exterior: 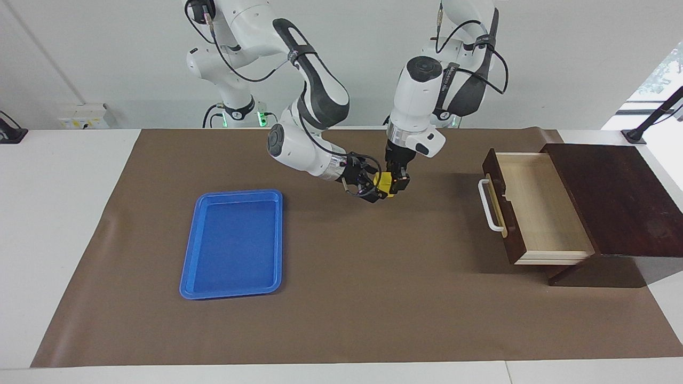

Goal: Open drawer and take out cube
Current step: 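Grasp the yellow cube with the right gripper beside the left gripper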

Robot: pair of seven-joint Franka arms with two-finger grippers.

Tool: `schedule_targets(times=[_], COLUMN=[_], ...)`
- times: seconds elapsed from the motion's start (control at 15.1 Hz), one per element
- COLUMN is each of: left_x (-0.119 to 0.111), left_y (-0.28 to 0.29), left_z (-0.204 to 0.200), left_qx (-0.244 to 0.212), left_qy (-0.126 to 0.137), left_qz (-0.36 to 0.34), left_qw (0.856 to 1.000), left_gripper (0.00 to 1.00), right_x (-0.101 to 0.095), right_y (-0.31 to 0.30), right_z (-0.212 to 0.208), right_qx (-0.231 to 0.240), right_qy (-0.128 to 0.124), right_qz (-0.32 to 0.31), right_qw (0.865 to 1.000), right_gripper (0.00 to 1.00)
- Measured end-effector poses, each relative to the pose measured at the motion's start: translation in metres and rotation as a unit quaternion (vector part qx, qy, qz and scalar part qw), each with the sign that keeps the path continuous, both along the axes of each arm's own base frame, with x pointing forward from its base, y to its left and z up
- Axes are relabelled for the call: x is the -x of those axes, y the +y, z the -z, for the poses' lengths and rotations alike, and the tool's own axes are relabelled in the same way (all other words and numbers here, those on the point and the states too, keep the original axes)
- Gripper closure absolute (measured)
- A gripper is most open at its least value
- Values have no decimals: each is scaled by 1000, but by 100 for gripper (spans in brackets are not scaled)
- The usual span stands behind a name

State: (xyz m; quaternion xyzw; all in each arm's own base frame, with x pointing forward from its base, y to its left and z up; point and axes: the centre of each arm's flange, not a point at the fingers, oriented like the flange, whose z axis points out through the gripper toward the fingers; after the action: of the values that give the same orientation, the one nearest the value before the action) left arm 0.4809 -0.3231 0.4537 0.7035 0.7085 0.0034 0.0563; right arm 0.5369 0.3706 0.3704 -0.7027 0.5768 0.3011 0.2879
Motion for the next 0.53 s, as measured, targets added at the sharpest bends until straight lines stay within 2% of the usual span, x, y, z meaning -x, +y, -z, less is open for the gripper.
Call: schedule_targets(times=[0.2,0.53], left_x=[2,1], left_y=[0,1], left_z=[3,4], left_qx=[-1,-2], left_qy=[4,4], left_qz=[-4,-4], left_qw=[1000,1000], left_gripper=[45,45], right_x=[-3,-3], right_y=[0,1], right_z=[-2,-2], right_qx=[4,5], right_qy=[1,1], right_qz=[26,26], right_qw=[1000,1000], right_gripper=[44,44])
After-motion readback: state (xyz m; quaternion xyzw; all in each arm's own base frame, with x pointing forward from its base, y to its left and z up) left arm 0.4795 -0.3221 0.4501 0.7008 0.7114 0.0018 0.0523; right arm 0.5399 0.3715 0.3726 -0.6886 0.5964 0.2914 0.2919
